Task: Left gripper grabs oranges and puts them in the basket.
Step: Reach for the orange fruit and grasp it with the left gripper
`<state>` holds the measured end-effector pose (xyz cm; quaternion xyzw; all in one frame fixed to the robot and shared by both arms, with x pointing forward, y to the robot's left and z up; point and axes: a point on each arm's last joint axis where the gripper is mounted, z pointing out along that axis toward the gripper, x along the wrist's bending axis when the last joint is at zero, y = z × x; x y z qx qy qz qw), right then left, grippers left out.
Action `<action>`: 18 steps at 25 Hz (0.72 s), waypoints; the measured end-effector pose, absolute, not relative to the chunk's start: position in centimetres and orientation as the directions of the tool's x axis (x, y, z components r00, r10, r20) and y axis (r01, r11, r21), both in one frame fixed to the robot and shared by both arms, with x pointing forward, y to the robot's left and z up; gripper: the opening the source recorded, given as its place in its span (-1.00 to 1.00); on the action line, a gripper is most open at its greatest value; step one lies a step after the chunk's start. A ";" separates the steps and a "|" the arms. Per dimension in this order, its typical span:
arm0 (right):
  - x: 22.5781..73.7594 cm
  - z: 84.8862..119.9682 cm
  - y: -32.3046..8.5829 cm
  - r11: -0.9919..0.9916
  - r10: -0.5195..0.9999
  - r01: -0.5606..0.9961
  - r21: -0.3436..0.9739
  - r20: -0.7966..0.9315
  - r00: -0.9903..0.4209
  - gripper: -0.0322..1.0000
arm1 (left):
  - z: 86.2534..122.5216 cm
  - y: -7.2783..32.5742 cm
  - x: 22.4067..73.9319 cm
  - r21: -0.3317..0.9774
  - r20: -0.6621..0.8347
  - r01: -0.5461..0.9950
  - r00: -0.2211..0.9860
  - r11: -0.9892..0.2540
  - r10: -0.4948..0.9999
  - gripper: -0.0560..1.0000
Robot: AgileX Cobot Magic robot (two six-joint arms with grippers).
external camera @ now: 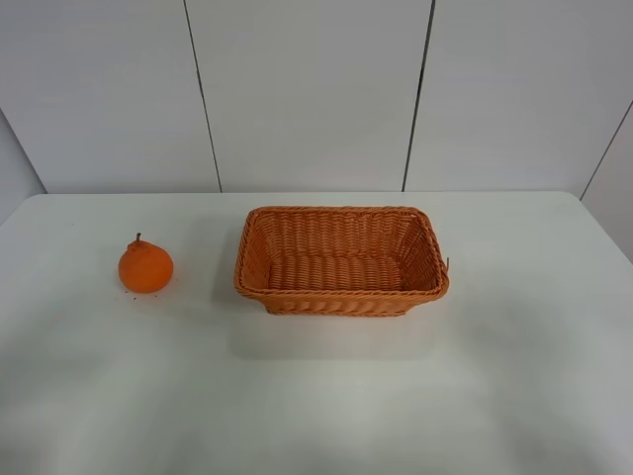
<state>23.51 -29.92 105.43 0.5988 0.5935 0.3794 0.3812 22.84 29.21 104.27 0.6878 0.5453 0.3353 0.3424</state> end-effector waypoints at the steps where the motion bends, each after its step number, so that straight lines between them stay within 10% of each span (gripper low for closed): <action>1: 23.5 105.4 -29.9 -0.005 1.000 0.422 0.907 0.002 0.008 0.41 | 104.3 29.2 22.8 0.837 0.088 0.520 0.181 -0.171 0.980 0.79; 18: 23.5 105.4 -29.9 -0.005 1.000 0.422 0.907 0.002 0.008 0.41 | 104.3 29.2 22.8 0.837 0.088 0.520 0.181 -0.171 0.980 0.79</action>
